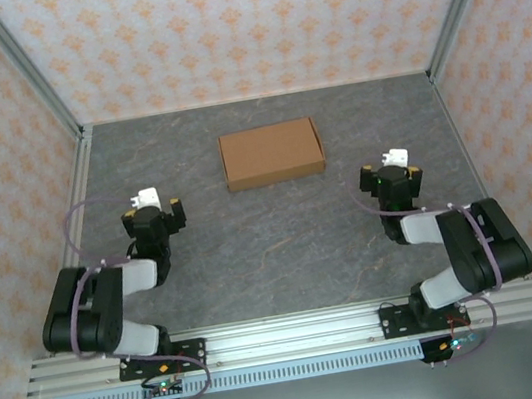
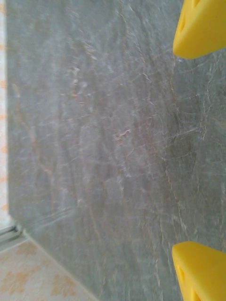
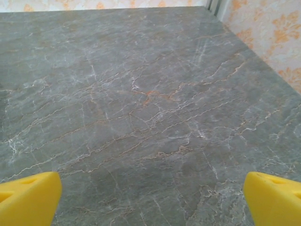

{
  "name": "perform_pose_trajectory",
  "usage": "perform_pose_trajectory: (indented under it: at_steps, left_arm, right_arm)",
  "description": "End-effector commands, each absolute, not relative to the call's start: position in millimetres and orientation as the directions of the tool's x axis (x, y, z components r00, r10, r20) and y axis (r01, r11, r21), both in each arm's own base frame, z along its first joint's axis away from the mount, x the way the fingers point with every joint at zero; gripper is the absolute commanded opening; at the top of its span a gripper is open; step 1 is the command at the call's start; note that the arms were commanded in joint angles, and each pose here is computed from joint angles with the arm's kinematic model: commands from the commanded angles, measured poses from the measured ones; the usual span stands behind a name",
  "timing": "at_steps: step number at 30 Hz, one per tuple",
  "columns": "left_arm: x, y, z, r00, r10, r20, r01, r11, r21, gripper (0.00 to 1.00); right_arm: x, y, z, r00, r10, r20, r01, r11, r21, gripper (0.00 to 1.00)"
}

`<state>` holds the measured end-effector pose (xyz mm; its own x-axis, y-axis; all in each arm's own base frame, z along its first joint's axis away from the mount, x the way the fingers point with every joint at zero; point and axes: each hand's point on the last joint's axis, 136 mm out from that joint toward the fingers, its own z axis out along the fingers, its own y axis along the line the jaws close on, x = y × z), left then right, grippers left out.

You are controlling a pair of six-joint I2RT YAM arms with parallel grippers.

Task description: Fold the paper box

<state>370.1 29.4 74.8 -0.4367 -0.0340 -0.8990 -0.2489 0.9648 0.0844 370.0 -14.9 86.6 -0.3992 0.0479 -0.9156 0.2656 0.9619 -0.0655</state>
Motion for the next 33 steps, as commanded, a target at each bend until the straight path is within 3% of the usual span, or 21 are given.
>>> perform_pose_trajectory:
  at_steps: [1,3,5,8,33]
  left_arm:
    - [391.6,20.9,95.2,-0.379,-0.014,-0.925,-0.192,0.979,0.064,1.0]
    - [393.1,21.6,93.9,-0.387,-0.029,-0.921,-0.179,0.983,0.044,1.0]
    - [394.1,23.5,93.8,-0.389,-0.044,-0.92,-0.176,0.984,0.028,1.0]
    - [393.8,23.6,93.4,-0.394,-0.043,-0.918,-0.176,0.984,0.03,1.0]
    - [393.5,23.5,93.1,-0.393,-0.042,-0.919,-0.176,0.984,0.03,1.0]
  right_arm:
    - [378.2,-14.5,98.2,-0.303,0.085,-0.949,0.221,0.975,0.017,0.99]
    - [382.7,-13.7,98.0,-0.257,0.083,-0.963,0.207,0.978,0.029,0.99]
    - [387.3,-14.3,91.7,-0.356,0.095,-0.93,0.209,0.978,0.02,0.99]
    - [393.2,-27.4,87.3,-0.382,0.157,-0.911,0.248,0.967,0.063,0.99]
    - [393.8,-27.4,89.6,-0.366,0.153,-0.918,0.244,0.968,0.065,0.99]
